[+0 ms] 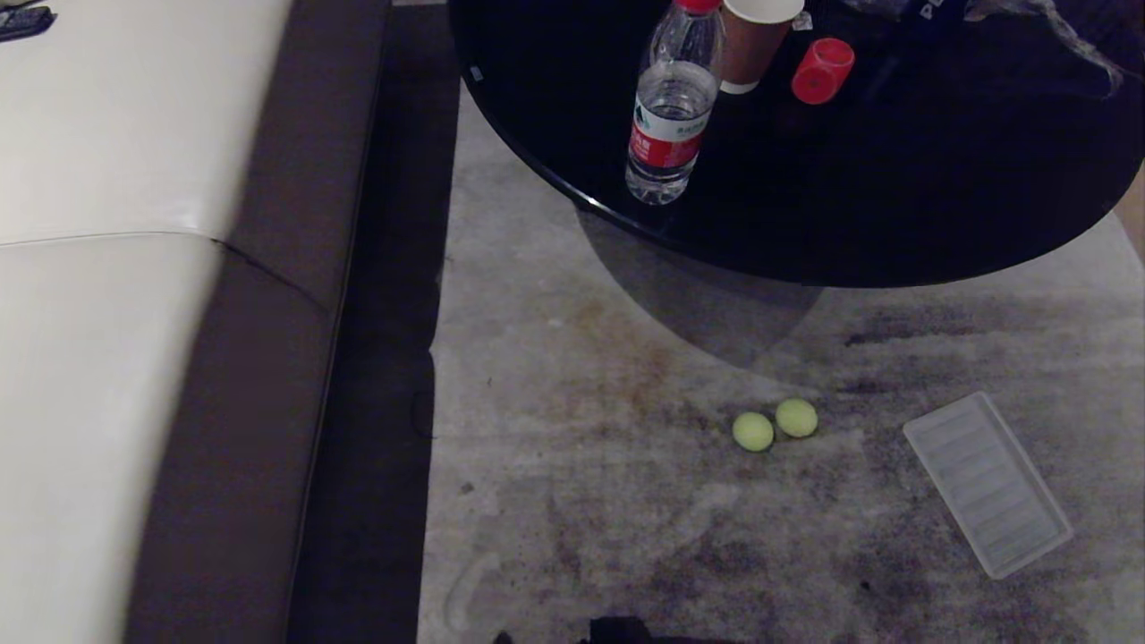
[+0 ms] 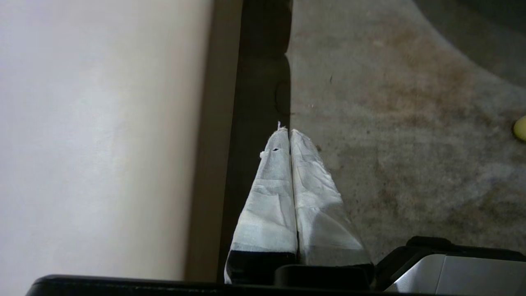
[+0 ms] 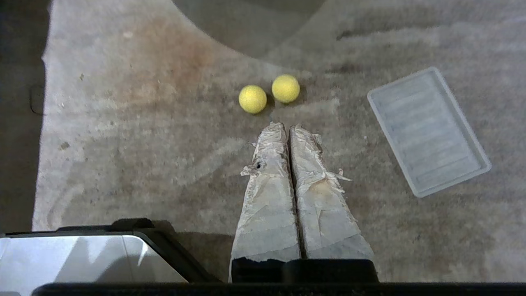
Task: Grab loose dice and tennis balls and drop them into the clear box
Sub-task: Find toys out of the box
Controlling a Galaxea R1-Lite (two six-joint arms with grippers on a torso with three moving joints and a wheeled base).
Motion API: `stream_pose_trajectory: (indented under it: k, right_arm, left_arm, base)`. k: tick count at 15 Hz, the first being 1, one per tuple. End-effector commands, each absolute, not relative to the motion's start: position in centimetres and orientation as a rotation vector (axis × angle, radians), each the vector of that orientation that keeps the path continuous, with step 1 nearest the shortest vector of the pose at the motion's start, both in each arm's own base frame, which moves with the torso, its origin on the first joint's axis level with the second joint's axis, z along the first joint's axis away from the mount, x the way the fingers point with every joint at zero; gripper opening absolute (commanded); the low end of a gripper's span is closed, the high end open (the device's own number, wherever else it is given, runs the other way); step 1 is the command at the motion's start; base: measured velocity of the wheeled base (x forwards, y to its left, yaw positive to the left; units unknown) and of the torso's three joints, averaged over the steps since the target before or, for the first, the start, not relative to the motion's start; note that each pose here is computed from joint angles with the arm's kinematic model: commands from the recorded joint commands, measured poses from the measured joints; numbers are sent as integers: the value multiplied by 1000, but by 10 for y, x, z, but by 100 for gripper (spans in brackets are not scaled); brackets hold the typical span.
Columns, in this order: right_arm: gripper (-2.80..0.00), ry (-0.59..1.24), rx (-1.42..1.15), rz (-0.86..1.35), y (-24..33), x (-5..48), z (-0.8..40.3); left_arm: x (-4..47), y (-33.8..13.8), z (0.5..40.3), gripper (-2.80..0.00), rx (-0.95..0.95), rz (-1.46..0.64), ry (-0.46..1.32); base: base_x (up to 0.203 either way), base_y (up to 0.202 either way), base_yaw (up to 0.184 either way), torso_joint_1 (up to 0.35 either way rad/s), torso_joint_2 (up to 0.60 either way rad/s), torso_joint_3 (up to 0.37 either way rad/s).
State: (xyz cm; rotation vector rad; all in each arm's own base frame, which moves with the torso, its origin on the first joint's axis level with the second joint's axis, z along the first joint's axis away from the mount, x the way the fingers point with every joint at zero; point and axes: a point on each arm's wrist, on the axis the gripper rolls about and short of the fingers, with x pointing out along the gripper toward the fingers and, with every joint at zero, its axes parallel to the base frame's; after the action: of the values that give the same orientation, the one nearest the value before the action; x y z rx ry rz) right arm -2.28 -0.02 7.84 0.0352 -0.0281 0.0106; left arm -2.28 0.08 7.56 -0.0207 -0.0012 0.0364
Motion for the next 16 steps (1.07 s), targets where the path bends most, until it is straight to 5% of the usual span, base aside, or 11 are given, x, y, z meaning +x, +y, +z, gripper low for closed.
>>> stream_pose_trajectory:
  k: [1,10,16]
  right_arm:
    - [-280,-18,35,13,0,-22,75]
    - [-280,-18,35,11,0,-22,75]
    - [-280,-17,-20,20,0,-22,75]
  left_arm:
    - [-23,1,75,-280,-21,37,3]
    - [-23,1,75,-280,-22,37,2]
    - [-23,1,75,-280,-21,37,3]
  base:
    - [0,0,0,8,2,-200]
    - [0,0,0,1,2,-193]
    - [0,0,0,2,2,-25]
